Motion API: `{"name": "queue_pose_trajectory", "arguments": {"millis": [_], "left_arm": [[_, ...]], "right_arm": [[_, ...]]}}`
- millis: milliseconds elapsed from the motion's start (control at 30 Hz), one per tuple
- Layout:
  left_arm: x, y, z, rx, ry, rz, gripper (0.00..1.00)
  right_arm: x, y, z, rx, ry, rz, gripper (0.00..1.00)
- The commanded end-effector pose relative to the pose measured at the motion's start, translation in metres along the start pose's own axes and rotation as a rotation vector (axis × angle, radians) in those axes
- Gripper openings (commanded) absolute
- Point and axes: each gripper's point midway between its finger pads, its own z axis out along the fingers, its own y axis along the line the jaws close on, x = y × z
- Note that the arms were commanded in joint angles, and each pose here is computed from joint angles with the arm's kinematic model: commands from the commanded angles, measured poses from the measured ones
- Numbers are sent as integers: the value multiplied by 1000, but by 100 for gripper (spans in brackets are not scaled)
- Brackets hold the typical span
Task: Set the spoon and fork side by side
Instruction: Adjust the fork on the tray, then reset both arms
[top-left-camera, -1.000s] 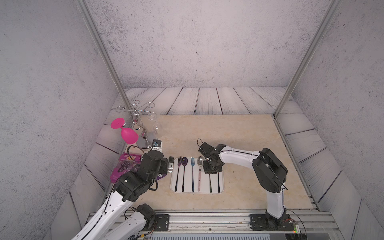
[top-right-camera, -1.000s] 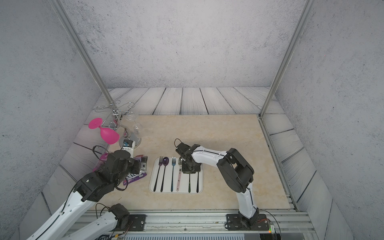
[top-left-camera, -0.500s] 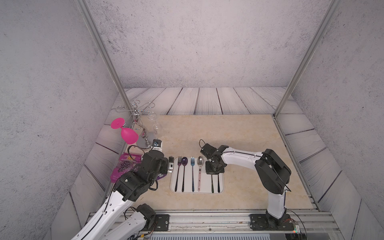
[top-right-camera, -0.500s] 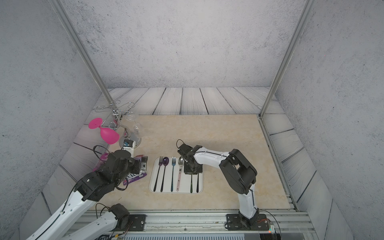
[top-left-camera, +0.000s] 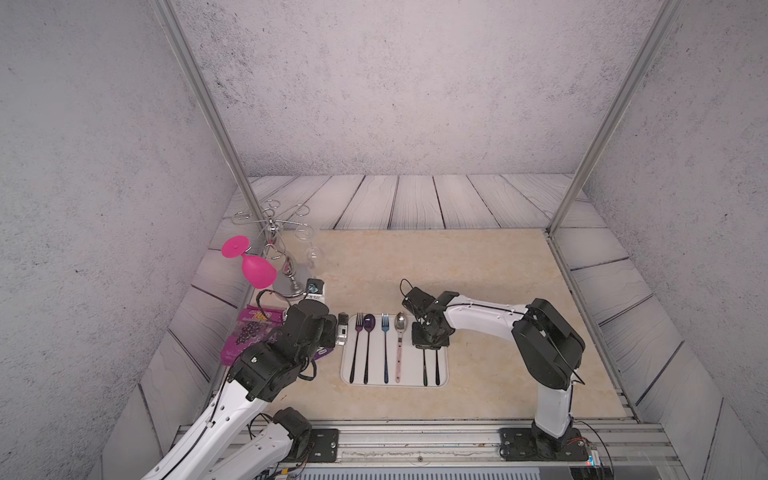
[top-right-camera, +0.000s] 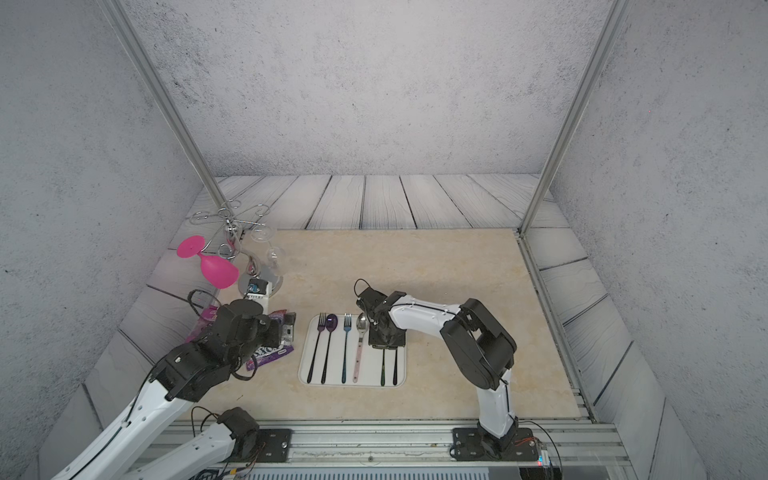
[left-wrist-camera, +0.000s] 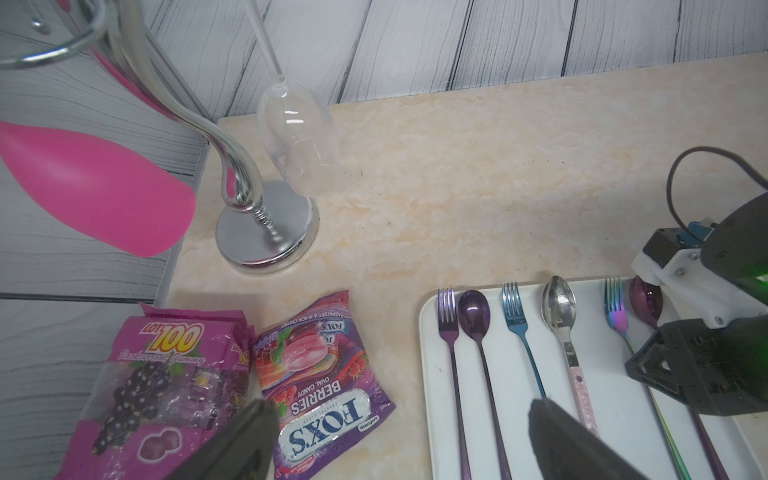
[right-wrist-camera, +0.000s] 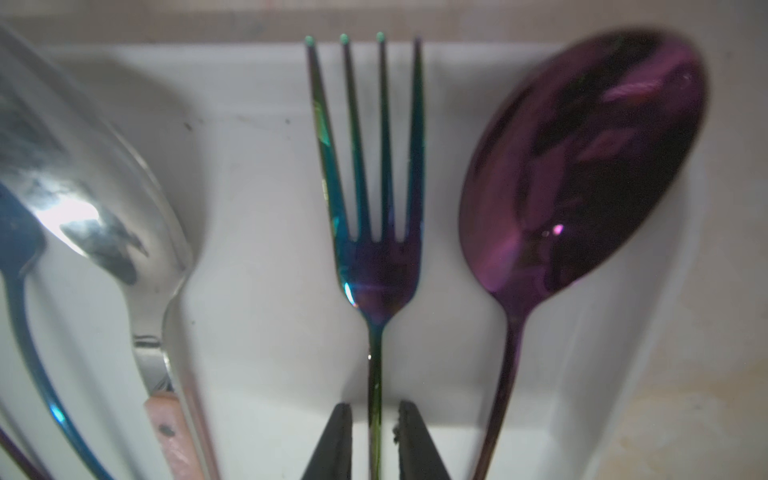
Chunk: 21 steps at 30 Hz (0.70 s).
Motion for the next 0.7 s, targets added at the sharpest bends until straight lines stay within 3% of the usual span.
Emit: {"name": "queue_pose_trajectory", "arguments": {"millis": [0,167,300,367,533,667], "left_arm": [[-1,3,2,-22,-8,-17,100],[-3,18,9,-131,-18,-30,100],[-14,12,23,-138,-80,-73,99],[-21,8,33,-144,-115,-68,100],[-38,6,64,-260,-119,6,100],[-40,10,100,-378,-90,79,100]], "right_arm": [[-2,-8,-16,23,-24,-29,31],[-16,8,-57,-64,-122,-168,46],[-32,-6,-109,-41,-270,-283,66],[-44,-29,-135,0,-345,-306,96],[-85,-114,-184,-20,-503,-187,99],[-116,-184,-212,22,-781,-99,99]]}}
